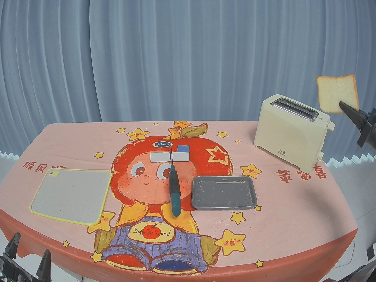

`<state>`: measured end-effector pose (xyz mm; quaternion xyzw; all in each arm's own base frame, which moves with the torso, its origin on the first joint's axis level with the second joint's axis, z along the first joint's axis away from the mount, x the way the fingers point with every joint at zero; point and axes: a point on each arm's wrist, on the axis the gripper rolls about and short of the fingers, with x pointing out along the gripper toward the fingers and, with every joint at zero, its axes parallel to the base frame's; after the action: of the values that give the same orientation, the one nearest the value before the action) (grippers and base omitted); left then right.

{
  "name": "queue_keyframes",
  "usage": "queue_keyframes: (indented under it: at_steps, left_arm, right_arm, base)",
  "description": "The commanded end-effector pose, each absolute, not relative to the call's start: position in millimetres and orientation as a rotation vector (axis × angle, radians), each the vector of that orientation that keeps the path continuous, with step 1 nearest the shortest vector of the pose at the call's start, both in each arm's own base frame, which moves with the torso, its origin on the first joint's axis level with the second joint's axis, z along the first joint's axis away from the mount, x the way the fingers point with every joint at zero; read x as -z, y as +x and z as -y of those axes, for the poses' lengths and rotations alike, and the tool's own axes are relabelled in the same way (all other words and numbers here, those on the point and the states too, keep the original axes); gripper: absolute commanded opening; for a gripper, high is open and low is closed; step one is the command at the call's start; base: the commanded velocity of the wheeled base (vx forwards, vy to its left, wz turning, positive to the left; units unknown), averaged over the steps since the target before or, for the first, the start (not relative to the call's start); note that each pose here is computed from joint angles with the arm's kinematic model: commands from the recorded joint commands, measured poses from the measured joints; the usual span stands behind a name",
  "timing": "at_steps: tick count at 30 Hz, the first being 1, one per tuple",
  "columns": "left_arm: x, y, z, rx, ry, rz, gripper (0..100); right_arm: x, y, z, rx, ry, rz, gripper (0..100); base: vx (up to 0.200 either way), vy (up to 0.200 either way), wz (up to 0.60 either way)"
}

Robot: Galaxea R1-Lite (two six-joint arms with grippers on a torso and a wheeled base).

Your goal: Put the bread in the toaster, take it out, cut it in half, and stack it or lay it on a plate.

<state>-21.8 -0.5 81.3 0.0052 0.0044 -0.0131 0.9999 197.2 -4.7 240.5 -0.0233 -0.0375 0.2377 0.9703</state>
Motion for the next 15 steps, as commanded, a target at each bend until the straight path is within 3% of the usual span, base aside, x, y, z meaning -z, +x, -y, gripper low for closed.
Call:
queue_keyframes:
  at_steps: [1, 9, 15]
  left_arm:
    - [-76.4, -20.6, 0.5, 0.026, 0.009, -0.026, 100]
    - [-76.4, -20.6, 0.5, 0.026, 0.01, -0.026, 100]
    - [-76.5, -20.5, 0.5, 0.026, 0.01, -0.027, 100]
  right_arm:
    - [-241.2, 216.4, -10.7, -0.557, -0.05, 0.083, 0]
    - [-264.9, 239.4, -5.9, -0.531, -0.17, 0.171, 0]
    - [-251.2, 262.8, 4.5, -0.493, -0.228, 0.129, 0]
  base:
    - [0.0, 0.0, 0.0]
    - [0.0, 0.0, 0.0]
    - [0.0, 0.0, 0.0]
